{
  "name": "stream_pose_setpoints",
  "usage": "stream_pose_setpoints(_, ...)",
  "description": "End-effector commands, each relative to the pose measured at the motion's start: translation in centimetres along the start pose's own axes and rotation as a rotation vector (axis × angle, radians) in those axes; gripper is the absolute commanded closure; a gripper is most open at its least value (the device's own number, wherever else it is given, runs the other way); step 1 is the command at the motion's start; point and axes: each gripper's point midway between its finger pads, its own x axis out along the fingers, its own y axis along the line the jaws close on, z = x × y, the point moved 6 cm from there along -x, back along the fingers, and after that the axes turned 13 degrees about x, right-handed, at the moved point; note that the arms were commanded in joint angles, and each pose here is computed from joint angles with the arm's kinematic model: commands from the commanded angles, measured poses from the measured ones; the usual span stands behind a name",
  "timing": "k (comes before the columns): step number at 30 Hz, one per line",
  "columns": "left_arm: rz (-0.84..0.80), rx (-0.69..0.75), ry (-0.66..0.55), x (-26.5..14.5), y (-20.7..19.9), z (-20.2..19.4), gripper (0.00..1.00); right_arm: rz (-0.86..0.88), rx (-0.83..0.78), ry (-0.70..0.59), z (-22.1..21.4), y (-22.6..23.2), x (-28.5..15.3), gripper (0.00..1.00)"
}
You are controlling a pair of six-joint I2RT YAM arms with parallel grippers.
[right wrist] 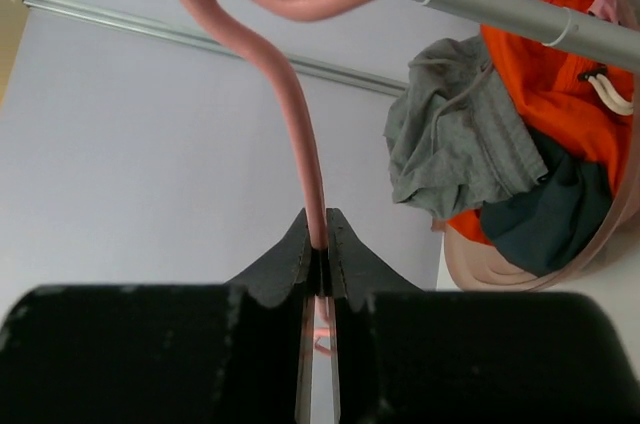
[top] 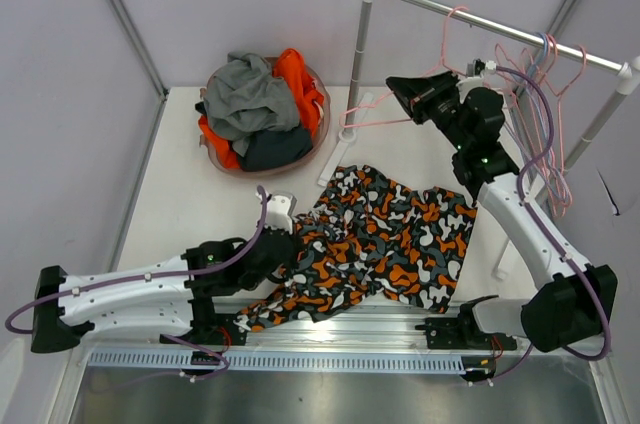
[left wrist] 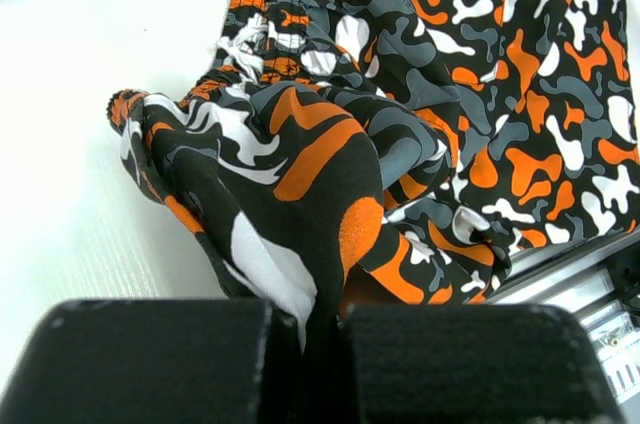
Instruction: Remove the shorts from the hanger
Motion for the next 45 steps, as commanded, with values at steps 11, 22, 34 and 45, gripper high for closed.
stream_pose_setpoints(11,0.133,0.034,-0.208,-5.0,2.3,9.3,1.00,0.101,-0.036,0.045,-1.3,4.7,-4.0,0.01)
stream_pose_setpoints(22,0.301,0.040,-0.366,-6.8,7.8,21.5,1.00,0.170,-0.073,0.095,-4.6,7.9,-9.3,0.01)
stream_pose_setpoints(34,0.590,0.014,-0.529,-8.7,16.7,38.1,1.00,0.138,-0.133,0.091,-5.9,6.5,-15.2,0.01)
stream_pose_setpoints(45,0.486,-0.078,-1.164,-8.9,20.4,50.4,1.00,-0.002,-0.194,0.181,-6.8,1.3,-15.8,0.01)
